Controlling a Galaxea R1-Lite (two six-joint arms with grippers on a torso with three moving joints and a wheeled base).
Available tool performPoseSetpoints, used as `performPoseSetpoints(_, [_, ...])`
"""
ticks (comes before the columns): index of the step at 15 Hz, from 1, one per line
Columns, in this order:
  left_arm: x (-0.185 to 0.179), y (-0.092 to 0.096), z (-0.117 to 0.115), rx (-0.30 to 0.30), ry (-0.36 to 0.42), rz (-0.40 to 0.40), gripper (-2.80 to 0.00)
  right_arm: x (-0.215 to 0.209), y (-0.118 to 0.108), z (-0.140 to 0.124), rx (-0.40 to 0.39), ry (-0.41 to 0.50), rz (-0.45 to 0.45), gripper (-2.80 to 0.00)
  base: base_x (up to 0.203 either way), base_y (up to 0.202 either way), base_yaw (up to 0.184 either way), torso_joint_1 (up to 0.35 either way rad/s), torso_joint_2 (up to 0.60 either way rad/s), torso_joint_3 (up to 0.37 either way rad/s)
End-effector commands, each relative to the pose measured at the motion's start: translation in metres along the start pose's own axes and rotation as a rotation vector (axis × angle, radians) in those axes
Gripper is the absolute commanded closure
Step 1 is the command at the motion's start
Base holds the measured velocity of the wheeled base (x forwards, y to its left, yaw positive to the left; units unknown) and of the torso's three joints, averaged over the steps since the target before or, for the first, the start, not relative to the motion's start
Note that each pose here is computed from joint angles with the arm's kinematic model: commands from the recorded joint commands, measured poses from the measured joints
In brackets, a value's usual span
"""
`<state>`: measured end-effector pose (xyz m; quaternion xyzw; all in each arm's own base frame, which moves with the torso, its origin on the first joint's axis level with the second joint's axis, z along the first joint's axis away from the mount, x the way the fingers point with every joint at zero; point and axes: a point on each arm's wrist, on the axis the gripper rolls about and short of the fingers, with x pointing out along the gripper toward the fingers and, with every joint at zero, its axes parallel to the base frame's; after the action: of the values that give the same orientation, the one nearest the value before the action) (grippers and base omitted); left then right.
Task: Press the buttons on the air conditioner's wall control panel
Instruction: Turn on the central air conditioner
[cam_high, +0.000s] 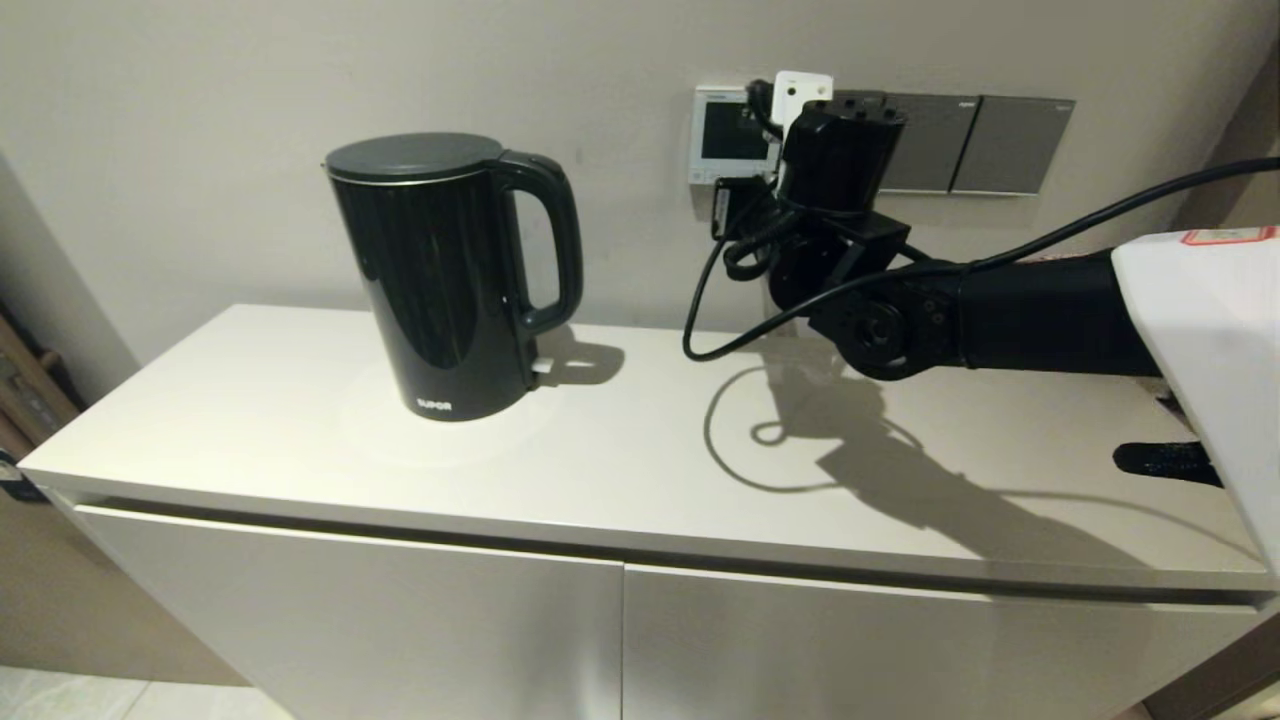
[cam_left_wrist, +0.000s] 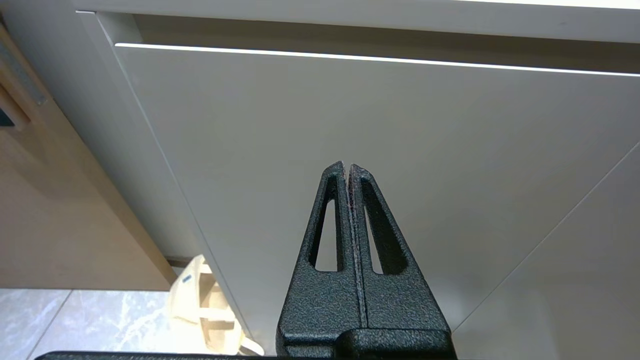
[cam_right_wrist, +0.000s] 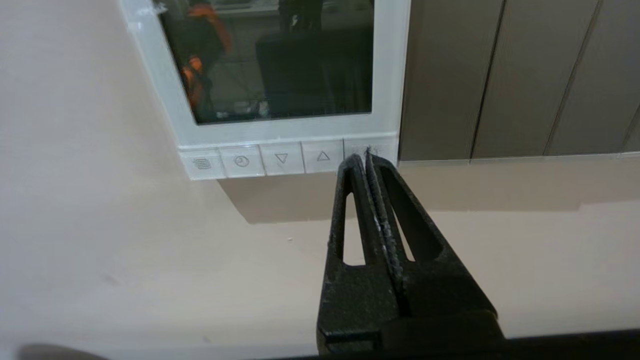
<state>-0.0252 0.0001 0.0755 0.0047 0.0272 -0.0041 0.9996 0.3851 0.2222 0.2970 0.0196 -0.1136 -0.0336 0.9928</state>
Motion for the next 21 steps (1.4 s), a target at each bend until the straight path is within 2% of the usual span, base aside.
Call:
performPoseSetpoints(1, [0.0, 0.0, 0.0, 0.0, 0.001, 0.0, 0.0, 0.005, 0.0, -0.01, -0.011, 0.012, -0.009, 0.0, 0.0, 0.0, 0.0, 0.0, 0.0, 0.0])
performPoseSetpoints(8, [0.0, 0.0, 0.0, 0.0, 0.001, 0.0, 0.0, 0.006, 0.002, -0.01, -0.008, 0.005, -0.007, 0.0, 0.0, 0.0, 0.0, 0.0, 0.0, 0.0])
performPoseSetpoints(14, [0.0, 0.0, 0.0, 0.0, 0.001, 0.0, 0.0, -0.004, 0.003, 0.002, 0.005, -0.006, 0.006, 0.0, 0.0, 0.0, 0.0, 0.0, 0.0, 0.0])
performPoseSetpoints(21, [0.0, 0.0, 0.0, 0.0, 0.0, -0.001, 0.0, -0.002, 0.0, 0.0, -0.003, 0.0, -0.001, 0.0, 0.0, 0.0, 0.0, 0.0, 0.0, 0.0])
